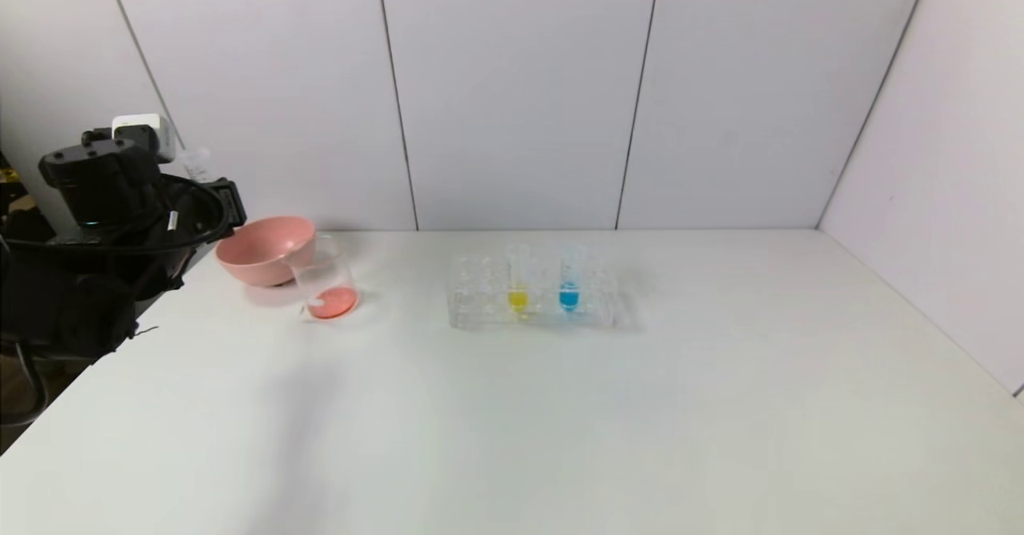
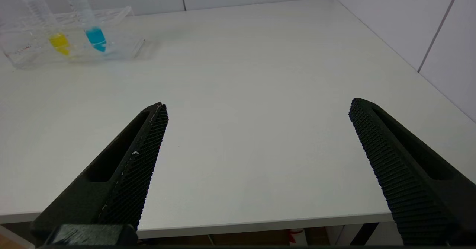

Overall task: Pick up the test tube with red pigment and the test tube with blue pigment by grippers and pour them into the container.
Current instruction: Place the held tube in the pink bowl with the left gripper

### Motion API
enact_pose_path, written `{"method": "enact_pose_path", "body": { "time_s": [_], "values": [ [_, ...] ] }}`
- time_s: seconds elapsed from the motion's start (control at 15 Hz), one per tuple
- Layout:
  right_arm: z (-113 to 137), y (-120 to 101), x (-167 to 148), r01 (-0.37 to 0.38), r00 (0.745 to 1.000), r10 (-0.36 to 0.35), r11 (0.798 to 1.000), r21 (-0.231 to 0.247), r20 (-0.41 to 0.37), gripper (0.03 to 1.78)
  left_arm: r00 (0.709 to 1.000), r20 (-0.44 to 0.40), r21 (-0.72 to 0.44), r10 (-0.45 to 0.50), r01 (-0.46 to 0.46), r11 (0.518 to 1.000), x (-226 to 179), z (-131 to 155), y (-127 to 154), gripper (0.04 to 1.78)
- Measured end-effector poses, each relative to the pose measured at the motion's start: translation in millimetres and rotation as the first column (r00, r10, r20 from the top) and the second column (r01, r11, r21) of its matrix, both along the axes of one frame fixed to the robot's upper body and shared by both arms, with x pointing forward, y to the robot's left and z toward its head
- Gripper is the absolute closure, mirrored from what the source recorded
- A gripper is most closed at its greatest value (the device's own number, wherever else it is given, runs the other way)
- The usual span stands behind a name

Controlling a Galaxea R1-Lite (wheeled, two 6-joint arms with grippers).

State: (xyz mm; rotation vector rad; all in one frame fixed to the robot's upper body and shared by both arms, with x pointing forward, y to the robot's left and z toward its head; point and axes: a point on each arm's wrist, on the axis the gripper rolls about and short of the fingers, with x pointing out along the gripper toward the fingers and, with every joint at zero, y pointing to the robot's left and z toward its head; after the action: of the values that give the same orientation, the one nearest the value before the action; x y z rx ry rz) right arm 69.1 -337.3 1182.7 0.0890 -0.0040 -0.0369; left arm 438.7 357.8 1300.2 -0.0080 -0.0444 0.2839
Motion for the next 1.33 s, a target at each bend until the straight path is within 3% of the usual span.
{"method": "enact_pose_path", "body": {
  "time_s": [0.4,0.87,1.07,1.33],
  "values": [
    [0,0,0,0.0,1.0,0.0,1.0,0.0,0.0,0.04,0.999,-0.029,-0.009,0.027,-0.027,1.0,67,-22,15,1.38],
    [0,0,0,0.0,1.0,0.0,1.0,0.0,0.0,0.04,0.998,-0.065,-0.017,0.027,-0.028,0.999,82,-38,17,1.34],
    [0,0,0,0.0,1.0,0.0,1.0,0.0,0.0,0.04,0.998,-0.064,-0.017,0.027,-0.028,0.999,83,-38,17,1.09],
    [0,0,0,0.0,1.0,0.0,1.0,0.0,0.0,0.04,0.998,-0.062,-0.017,0.027,-0.028,0.999,82,-37,17,0.45]
  ]
}}
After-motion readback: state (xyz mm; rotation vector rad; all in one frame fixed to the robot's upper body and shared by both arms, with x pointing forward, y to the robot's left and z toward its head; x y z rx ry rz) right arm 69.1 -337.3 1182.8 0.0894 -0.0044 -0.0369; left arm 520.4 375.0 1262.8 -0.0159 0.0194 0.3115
